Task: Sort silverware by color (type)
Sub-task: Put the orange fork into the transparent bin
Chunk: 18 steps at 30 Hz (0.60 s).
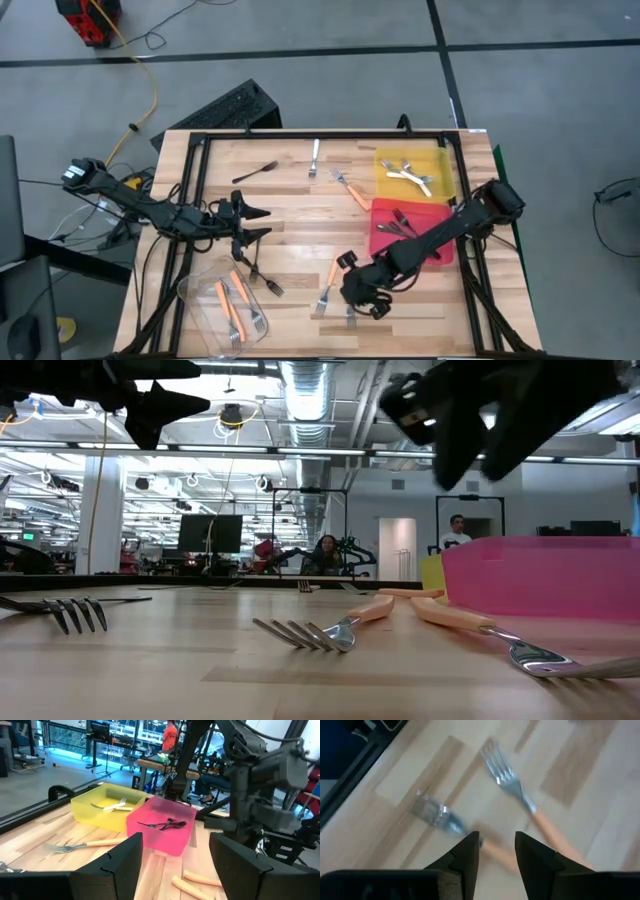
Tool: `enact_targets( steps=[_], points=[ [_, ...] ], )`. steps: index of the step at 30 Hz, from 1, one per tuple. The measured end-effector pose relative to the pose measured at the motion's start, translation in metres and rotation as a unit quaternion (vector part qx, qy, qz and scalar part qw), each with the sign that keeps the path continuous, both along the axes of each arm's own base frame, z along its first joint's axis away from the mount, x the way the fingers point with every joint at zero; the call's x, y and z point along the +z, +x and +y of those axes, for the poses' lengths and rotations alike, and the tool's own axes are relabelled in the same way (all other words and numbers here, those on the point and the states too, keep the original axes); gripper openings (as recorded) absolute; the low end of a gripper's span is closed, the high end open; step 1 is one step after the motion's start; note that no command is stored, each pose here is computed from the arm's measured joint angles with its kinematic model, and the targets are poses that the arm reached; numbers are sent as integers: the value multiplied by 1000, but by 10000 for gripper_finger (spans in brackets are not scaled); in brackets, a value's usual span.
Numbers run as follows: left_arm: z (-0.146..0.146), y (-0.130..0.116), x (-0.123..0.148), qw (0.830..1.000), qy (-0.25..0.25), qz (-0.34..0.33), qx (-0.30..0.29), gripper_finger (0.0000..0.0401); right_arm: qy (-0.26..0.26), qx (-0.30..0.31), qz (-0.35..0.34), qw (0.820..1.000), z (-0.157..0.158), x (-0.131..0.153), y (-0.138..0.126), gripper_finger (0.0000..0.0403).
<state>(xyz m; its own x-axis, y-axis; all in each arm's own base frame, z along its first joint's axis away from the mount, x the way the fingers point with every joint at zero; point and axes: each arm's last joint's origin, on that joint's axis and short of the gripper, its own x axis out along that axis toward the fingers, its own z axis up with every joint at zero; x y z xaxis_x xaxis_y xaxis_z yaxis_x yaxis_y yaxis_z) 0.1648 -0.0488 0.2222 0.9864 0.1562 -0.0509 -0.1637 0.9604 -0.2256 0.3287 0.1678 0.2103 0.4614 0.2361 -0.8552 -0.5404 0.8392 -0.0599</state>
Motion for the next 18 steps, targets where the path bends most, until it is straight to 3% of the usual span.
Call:
enact_targets(
  steps=[7,18],
  points=[
    [0,0,-1,1000,-6,5,0,215,-60,129,3,990,8,-14,-3,149],
    [0,0,-3,1000,-3,12,0,215,-106,241,-15,965,8,-27,2,149]
  ],
)
